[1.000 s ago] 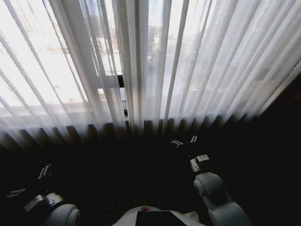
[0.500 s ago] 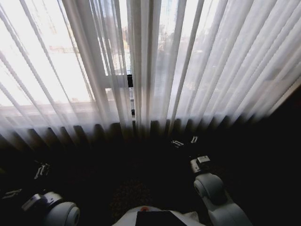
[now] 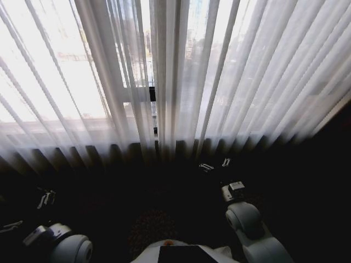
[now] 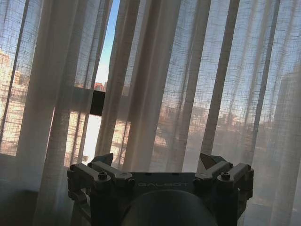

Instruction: Open the curtains by pulling them apart, changing their state from closed to fully open.

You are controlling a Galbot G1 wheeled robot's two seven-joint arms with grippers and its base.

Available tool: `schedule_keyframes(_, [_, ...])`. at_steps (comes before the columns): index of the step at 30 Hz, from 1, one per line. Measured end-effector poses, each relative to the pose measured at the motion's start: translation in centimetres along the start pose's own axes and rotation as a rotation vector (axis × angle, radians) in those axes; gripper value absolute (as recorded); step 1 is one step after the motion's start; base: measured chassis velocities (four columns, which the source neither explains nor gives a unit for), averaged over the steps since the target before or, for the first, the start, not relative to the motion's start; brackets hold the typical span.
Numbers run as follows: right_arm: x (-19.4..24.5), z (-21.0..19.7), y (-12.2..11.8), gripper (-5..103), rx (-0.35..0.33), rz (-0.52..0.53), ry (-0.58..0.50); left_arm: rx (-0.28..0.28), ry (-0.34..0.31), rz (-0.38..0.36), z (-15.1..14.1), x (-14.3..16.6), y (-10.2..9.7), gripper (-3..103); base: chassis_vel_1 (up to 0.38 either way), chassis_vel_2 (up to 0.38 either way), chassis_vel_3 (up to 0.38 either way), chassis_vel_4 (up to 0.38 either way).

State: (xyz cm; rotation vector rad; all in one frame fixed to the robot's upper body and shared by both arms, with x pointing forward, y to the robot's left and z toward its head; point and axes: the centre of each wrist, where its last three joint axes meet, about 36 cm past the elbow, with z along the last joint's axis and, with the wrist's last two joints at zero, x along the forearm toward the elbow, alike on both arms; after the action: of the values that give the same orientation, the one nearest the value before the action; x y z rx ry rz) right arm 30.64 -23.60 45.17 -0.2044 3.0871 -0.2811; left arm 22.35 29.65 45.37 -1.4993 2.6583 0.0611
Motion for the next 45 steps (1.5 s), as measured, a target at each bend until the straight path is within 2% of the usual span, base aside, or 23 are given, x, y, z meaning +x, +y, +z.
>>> schedule_keyframes(1, [0.0,0.0,0.0,100,0.0,0.0,0.0,0.0,0.0,0.0,0.0,0.0,0.0,100,0.0,0.0,0.0,0.0])
schedule_keyframes(2, [0.0,0.05,0.01,100,-0.001,0.0,0.001,-0.002,-0.001,0.077,0.01,-0.04,0.05,100,0.0,0.0,0.0,0.0])
schedule_keyframes(3, [0.02,0.12,0.05,100,-0.002,0.0,0.003,-0.002,0.001,0.251,0.03,0.01,0.06,100,-0.028,0.05,0.061,-0.053])
schedule_keyframes(4, [0.06,0.19,0.07,100,-0.002,-0.001,0.005,-0.003,0.003,0.383,0.05,0.04,0.09,100,-0.072,0.076,0.061,-0.053])
schedule_keyframes(5, [0.06,0.19,0.07,100,-0.002,-0.001,0.005,-0.003,0.003,0.383,0.05,0.04,0.09,100,-0.072,0.076,0.061,-0.053])
schedule_keyframes(6, [0.1,0.25,0.06,100,-0.002,-0.001,0.006,-0.004,0.003,0.499,0.07,0.05,0.13,100,-0.072,0.116,0.061,-0.101])
schedule_keyframes(7, [0.1,0.29,0.05,100,-0.002,0.0,0.007,-0.004,0.002,0.556,0.1,0.04,0.15,100,-0.127,0.116,0.061,-0.135])
schedule_keyframes(8, [0.1,0.31,0.03,100,-0.001,0.001,0.007,-0.004,0.001,0.599,0.11,0.03,0.16,100,-0.164,0.162,0.101,-0.135])
schedule_keyframes(9, [0.1,0.31,0.03,100,-0.001,0.001,0.007,-0.004,0.001,0.599,0.11,0.03,0.16,100,-0.164,0.162,0.101,-0.135])
schedule_keyframes(11, [0.1,0.31,-0.02,100,0.002,0.003,0.007,-0.005,0.001,0.673,0.13,0.02,0.17,100,-0.167,0.165,0.116,-0.145])
schedule_keyframes(13, [0.15,0.35,-0.01,100,0.002,0.004,0.008,-0.005,0.002,0.712,0.15,0.07,0.14,100,-0.179,0.165,0.176,-0.154])
schedule_keyframes(15, [0.16,0.36,-0.01,100,0.002,0.004,0.009,-0.005,0.002,0.722,0.16,0.09,0.13,100,-0.188,0.165,0.185,-0.168])
schedule_keyframes(18, [0.23,0.4,-0.03,100,0.002,0.005,0.01,-0.006,0.004,0.779,0.19,0.18,0.13,100,-0.192,0.16,0.185,-0.168])
schedule_keyframes(24, [0.3,0.46,0.0,100,0.002,0.006,0.009,-0.006,-0.001,0.825,0.06,0.15,0.17,100,-0.159,0.133,0.146,-0.132])
schedule_keyframes(45, [0.18,0.6,0.24,100,0.016,0.0,0.013,0.014,0.004,0.859,0.77,-0.19,-0.07,100,-0.079,0.085,0.072,-0.079])
